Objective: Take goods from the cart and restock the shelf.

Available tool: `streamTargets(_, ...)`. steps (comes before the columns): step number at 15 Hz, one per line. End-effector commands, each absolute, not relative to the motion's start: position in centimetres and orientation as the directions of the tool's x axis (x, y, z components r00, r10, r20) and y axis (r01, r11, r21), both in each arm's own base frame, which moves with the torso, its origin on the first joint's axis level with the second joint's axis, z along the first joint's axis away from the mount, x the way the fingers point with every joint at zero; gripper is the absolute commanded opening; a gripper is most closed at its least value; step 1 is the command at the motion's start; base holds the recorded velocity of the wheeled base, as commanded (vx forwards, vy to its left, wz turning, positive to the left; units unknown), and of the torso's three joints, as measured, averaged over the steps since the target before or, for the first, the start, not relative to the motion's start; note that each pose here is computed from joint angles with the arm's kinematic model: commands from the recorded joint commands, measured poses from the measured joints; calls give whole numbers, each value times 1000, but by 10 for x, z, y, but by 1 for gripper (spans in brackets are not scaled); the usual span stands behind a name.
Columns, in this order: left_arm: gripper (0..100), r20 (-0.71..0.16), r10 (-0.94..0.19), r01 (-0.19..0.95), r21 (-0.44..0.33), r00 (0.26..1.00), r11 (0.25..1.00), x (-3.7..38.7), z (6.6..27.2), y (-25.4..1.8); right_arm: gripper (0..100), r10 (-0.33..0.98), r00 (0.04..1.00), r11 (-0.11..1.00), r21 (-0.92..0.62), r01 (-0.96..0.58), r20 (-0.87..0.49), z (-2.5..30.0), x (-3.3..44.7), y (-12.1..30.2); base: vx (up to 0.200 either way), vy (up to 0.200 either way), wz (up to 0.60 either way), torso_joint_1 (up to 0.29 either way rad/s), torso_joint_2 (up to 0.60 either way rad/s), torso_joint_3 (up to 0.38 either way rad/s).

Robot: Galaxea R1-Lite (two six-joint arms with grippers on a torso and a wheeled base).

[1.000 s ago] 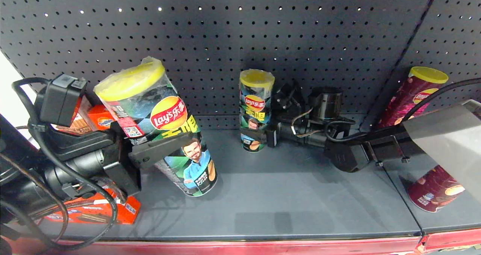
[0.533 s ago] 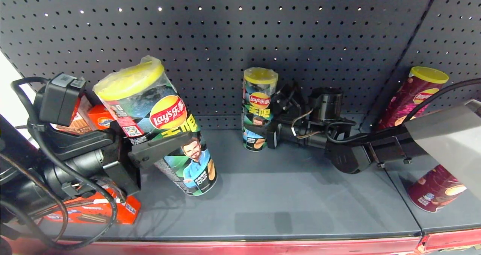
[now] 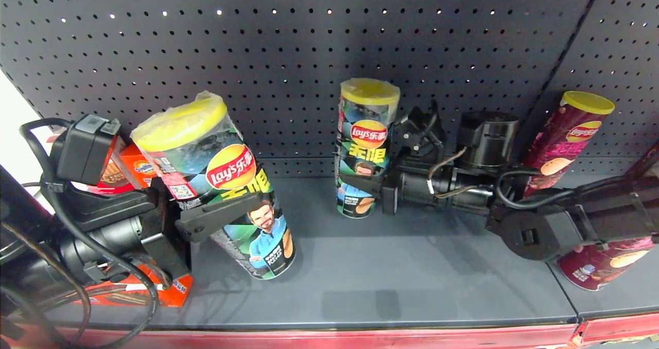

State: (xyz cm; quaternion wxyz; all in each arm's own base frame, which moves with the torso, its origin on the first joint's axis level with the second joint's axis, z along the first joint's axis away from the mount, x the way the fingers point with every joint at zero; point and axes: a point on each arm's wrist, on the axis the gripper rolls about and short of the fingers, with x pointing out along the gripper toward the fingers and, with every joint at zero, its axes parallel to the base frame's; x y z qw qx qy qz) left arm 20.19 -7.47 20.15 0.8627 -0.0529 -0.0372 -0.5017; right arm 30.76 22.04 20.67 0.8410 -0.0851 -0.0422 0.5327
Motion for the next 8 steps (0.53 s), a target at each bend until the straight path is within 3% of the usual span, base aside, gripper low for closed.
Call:
streamTargets(1, 0, 116, -861, 869, -57, 495, 491, 197, 200, -73, 0, 913, 408, 404, -219, -888, 30, 222, 265, 202, 0, 0, 0, 0, 0, 0)
streamTargets(8, 0, 127, -860, 869, -48, 494, 492, 198, 204, -74, 0, 923, 384, 372, -190, -909, -27, 180, 210, 188, 0, 0, 0, 0, 0, 0)
